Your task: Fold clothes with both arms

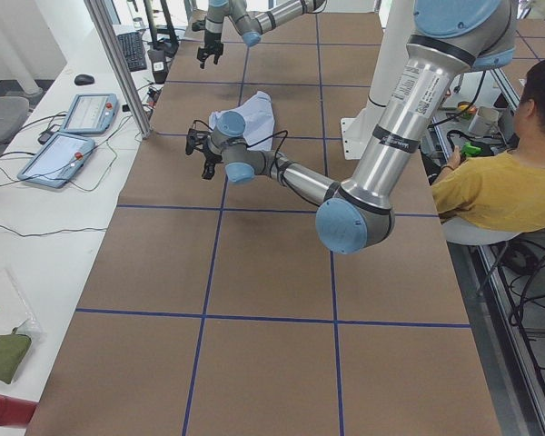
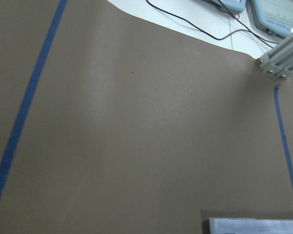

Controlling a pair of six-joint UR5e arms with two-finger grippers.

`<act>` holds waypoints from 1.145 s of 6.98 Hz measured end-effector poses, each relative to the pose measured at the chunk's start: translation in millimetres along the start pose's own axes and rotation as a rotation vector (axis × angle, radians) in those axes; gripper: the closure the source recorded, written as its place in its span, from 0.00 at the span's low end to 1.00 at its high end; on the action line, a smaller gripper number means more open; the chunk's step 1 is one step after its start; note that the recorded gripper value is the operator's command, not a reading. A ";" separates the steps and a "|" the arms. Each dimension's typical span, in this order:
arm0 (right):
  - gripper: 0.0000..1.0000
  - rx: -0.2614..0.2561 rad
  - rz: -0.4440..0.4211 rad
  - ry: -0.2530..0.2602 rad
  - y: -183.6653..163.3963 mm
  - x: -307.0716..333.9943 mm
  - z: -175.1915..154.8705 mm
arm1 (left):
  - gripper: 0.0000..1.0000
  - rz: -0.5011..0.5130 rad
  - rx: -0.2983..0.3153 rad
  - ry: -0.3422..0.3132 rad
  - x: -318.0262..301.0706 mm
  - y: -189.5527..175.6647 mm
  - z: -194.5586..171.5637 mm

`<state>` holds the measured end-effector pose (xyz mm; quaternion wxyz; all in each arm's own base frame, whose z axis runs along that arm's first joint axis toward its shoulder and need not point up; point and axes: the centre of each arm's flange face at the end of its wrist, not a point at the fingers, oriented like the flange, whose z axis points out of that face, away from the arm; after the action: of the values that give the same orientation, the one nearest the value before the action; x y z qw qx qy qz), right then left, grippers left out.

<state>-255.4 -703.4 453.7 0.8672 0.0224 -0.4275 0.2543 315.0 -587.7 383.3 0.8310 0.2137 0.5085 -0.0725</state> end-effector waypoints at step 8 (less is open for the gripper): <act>0.00 -0.250 -0.556 0.119 -104.0 299.8 -163.5 | 0.01 0.464 -0.175 -0.243 -243.9 -29.1 -220.1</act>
<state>63.3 -625.4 594.3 0.9231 0.0166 -0.3814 -0.0465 10.8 -543.0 502.6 0.8956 0.2415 0.3468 0.1390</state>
